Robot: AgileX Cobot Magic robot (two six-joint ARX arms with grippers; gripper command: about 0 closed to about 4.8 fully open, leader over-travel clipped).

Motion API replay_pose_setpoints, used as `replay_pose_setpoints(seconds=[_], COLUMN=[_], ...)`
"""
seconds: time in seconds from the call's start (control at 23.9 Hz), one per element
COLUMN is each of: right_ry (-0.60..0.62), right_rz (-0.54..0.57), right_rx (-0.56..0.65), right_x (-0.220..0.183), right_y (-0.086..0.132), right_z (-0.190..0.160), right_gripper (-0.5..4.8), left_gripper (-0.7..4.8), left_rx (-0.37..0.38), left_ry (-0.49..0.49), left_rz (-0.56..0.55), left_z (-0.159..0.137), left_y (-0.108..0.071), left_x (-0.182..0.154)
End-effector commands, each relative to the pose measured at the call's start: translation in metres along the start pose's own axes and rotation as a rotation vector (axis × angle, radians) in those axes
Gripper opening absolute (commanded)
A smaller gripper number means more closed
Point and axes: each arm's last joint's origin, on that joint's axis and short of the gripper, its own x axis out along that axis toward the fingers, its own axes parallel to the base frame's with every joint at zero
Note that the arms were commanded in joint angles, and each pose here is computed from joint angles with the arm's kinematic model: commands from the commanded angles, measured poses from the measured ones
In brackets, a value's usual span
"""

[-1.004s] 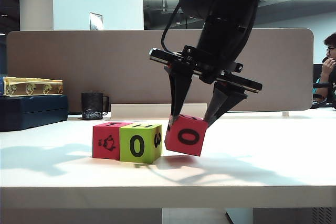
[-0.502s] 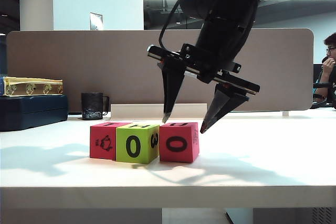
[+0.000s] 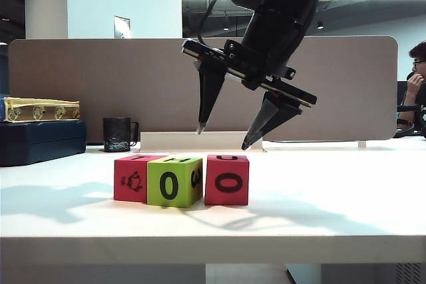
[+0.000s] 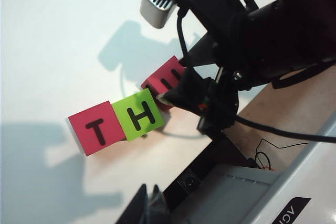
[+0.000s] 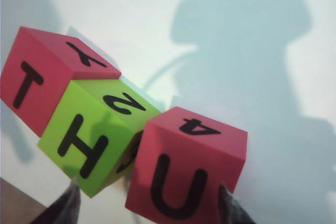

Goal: Select the appropriate blocks from the scattered letter blocks on the table and arrange them in a row to spell out "THU".

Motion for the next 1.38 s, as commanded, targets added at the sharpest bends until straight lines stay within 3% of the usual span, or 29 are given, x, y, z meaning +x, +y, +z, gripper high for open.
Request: replay_pose_setpoints(seconds=[0.04,0.17,0.33,0.46,0.59,0.71,0.88,1.21,1.38], right_ry=[0.013,0.026,0.032,0.031,0.019,0.027,0.036,0.057,0.098], right_rz=[-0.036,-0.105,-0.121,-0.138,-0.172,-0.204,-0.212,-0.189,-0.107], right_rx=[-0.019,-0.012,0.0,-0.043,-0.052,-0.09,-0.105,-0.119,-0.119], right_x=[-0.003,-0.004,-0.006,-0.006,-0.006,-0.006,-0.005,0.0,0.011], right_y=[-0.005,-0.013,-0.02,-0.021,-0.022,-0.023,-0.024,-0.025,-0.023], right_z=[-0.001,-0.002,0.0,0.0,0.0,-0.001,-0.002,-0.005,-0.006], right_gripper=[3.27,2.96,2.59,1.59,1.43,0.58,-0.03,-0.05,-0.05], left_gripper=[-0.05,-0.05,-0.05,-0.05,-0.05,-0.05,-0.05,-0.05,-0.05], left_rx=[0.004,0.005,0.006,0.006,0.006,0.006,0.007,0.008,0.008], left_ry=[-0.004,-0.002,-0.004,-0.004,-0.004,-0.005,-0.006,-0.012,-0.012], left_rz=[-0.004,0.001,0.003,0.003,0.004,0.004,0.005,0.005,0.005], left_z=[0.0,0.0,0.0,0.0,0.0,0.0,0.0,0.001,0.001], left_y=[-0.001,-0.001,-0.001,-0.001,-0.001,-0.001,0.0,0.0,0.0], left_x=[-0.002,-0.002,-0.002,-0.002,-0.002,-0.002,-0.002,-0.002,-0.002])
